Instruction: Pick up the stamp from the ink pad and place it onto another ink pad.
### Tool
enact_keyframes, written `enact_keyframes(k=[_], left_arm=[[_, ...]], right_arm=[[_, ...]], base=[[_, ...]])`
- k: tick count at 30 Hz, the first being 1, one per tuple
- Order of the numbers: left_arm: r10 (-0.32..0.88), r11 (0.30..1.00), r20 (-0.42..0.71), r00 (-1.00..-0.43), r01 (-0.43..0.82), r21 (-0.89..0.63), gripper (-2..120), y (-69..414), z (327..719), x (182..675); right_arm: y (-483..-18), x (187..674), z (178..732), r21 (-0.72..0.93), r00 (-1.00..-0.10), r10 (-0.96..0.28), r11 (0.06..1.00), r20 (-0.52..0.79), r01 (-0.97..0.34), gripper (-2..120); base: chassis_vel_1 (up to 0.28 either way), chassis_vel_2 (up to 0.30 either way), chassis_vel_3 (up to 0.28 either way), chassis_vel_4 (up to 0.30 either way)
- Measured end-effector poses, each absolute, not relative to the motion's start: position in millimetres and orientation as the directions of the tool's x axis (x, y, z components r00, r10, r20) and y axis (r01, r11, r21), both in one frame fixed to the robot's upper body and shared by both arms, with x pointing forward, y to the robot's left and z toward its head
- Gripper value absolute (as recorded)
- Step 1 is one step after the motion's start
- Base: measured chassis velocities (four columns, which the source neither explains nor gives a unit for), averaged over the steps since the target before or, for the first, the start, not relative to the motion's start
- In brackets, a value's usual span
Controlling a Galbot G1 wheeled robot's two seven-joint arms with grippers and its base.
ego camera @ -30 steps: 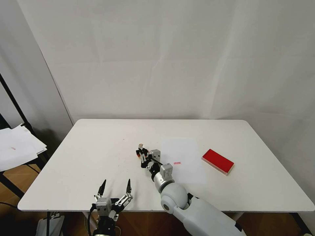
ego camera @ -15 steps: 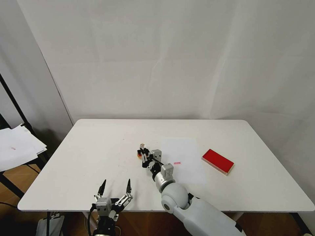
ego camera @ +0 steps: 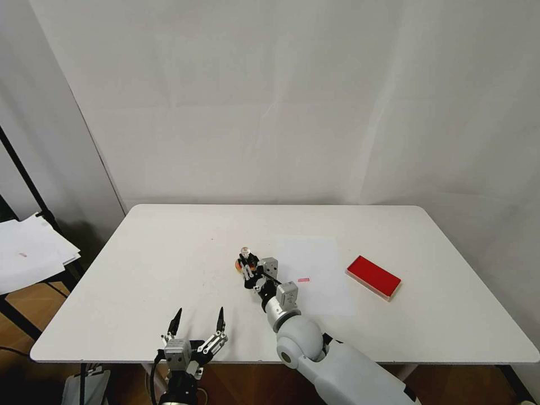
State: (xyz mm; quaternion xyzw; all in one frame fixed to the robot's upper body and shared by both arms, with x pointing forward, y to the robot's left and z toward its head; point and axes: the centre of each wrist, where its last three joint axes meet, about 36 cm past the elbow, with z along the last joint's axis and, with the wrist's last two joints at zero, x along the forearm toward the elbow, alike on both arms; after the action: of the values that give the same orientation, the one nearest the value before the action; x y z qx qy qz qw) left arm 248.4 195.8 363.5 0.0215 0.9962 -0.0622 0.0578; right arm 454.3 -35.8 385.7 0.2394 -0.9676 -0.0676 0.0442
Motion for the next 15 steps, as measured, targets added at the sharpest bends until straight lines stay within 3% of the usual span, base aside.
enact_keyframes(k=[15], left_arm=[[0.036, 0.991, -0.118, -0.992, 0.05, -0.122, 102, 196, 363, 248]], right_arm=[[-33, 448, 396, 0.158, -0.888, -0.457, 0.882, 0.047, -0.445, 96]], base=[[0.0, 0.0, 0.0, 0.0]])
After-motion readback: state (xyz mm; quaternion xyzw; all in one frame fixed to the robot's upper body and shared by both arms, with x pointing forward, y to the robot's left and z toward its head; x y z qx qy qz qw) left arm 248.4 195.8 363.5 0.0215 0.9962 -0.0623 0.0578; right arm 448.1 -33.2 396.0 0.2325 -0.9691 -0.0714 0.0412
